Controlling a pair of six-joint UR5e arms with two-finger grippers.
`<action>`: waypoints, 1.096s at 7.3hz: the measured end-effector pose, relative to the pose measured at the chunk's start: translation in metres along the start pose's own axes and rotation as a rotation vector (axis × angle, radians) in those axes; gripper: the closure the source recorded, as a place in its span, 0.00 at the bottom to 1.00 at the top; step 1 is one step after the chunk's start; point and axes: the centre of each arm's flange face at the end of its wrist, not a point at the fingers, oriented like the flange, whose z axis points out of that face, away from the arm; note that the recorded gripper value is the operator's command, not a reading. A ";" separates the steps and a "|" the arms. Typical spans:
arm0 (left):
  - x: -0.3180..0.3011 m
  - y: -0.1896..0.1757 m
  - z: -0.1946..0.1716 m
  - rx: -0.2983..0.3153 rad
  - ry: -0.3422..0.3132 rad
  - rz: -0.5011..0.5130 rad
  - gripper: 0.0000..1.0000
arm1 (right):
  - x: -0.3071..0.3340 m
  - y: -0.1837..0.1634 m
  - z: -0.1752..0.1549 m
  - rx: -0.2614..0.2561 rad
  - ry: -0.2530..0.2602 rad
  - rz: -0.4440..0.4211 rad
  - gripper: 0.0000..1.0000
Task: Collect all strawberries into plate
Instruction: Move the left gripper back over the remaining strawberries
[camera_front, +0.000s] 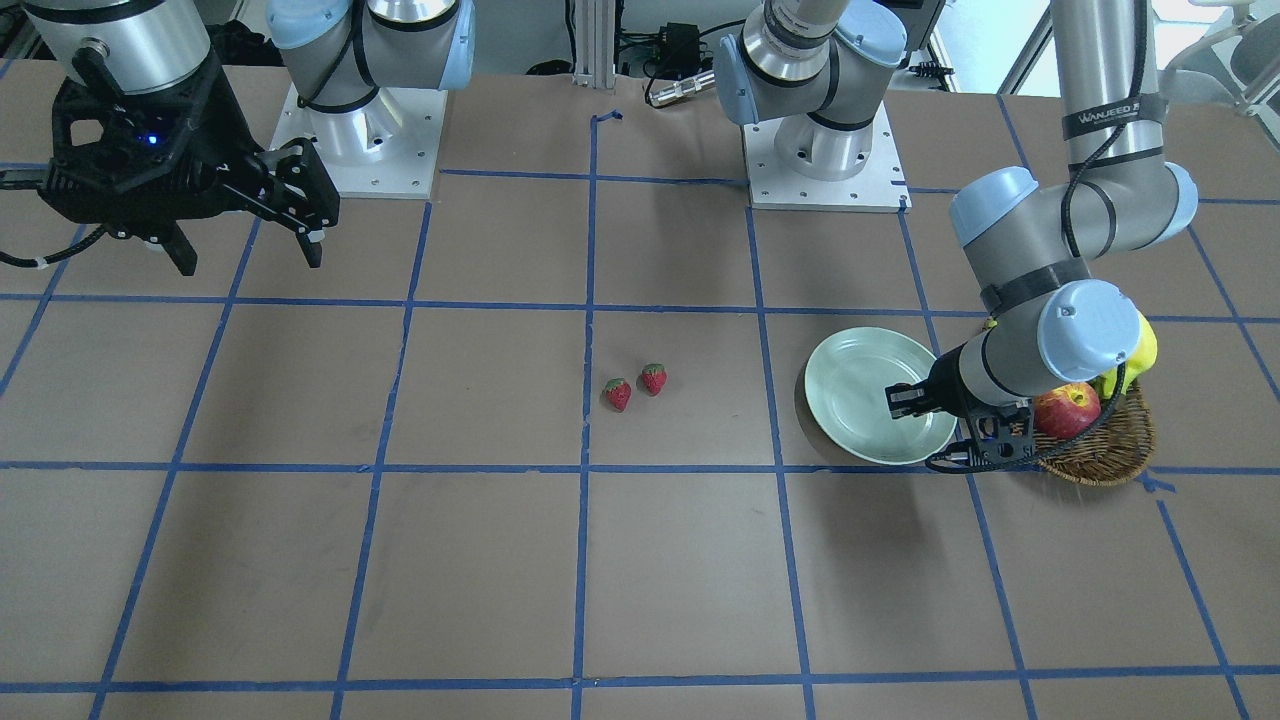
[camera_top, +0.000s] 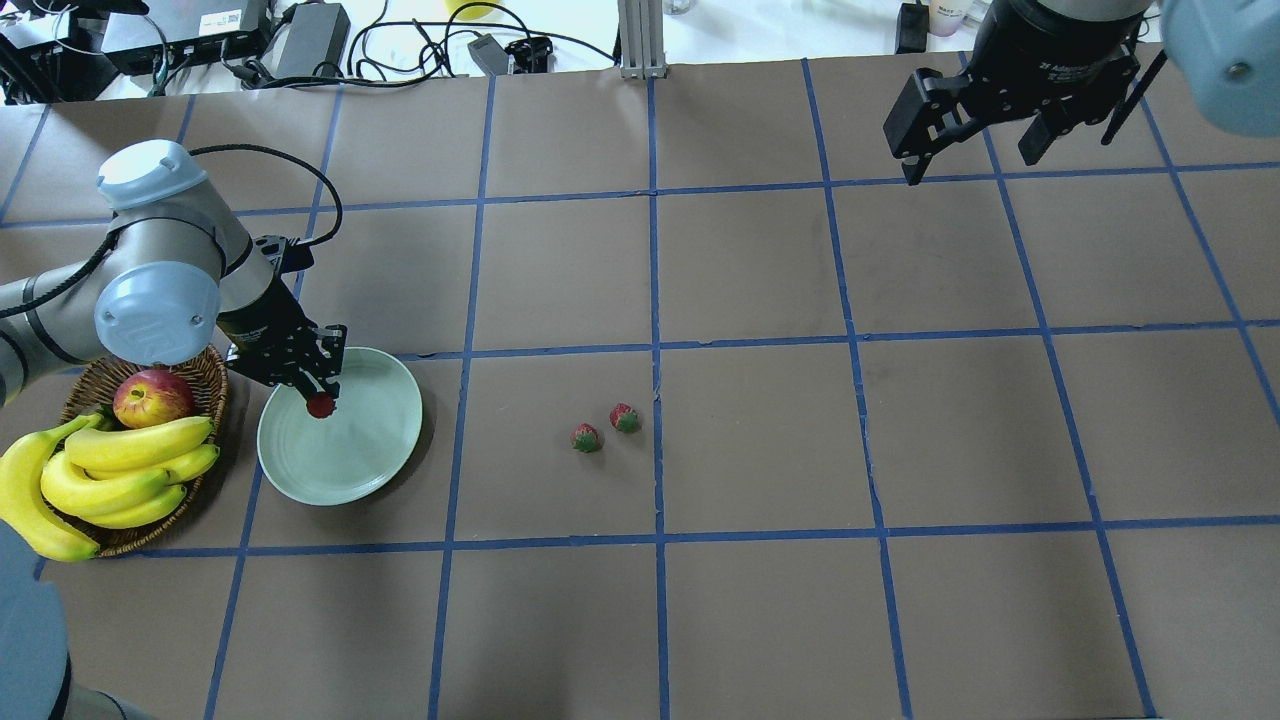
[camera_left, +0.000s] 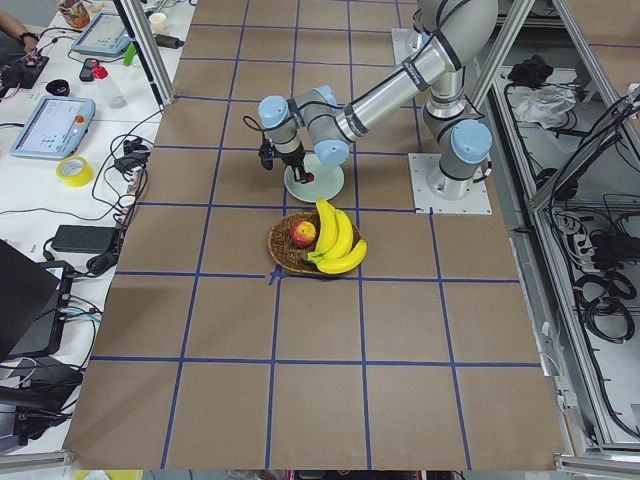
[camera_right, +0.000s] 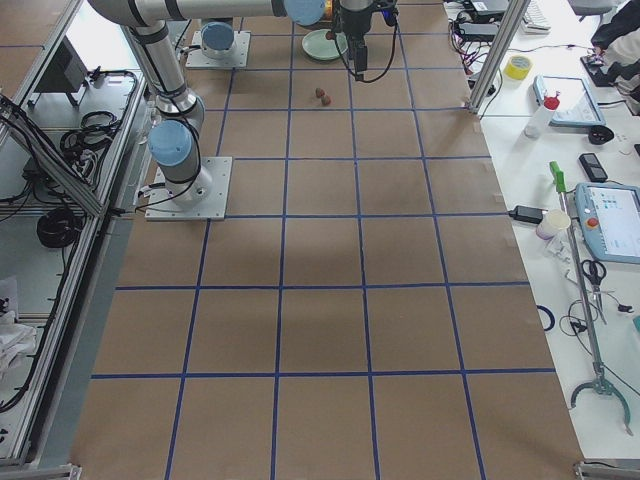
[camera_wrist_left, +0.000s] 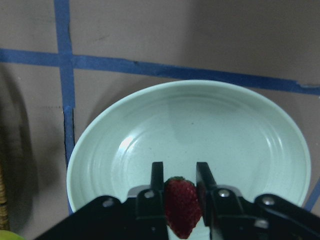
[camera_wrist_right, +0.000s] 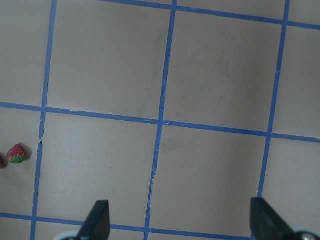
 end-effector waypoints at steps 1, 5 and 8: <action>0.000 0.000 -0.001 0.001 -0.001 -0.002 0.00 | 0.000 0.000 0.000 0.001 0.002 0.000 0.00; 0.031 0.001 -0.036 0.074 -0.005 -0.026 0.00 | 0.000 0.000 0.000 0.002 -0.001 0.000 0.00; 0.151 0.028 -0.042 0.100 0.064 -0.088 0.00 | 0.000 0.001 -0.001 0.003 0.000 0.000 0.00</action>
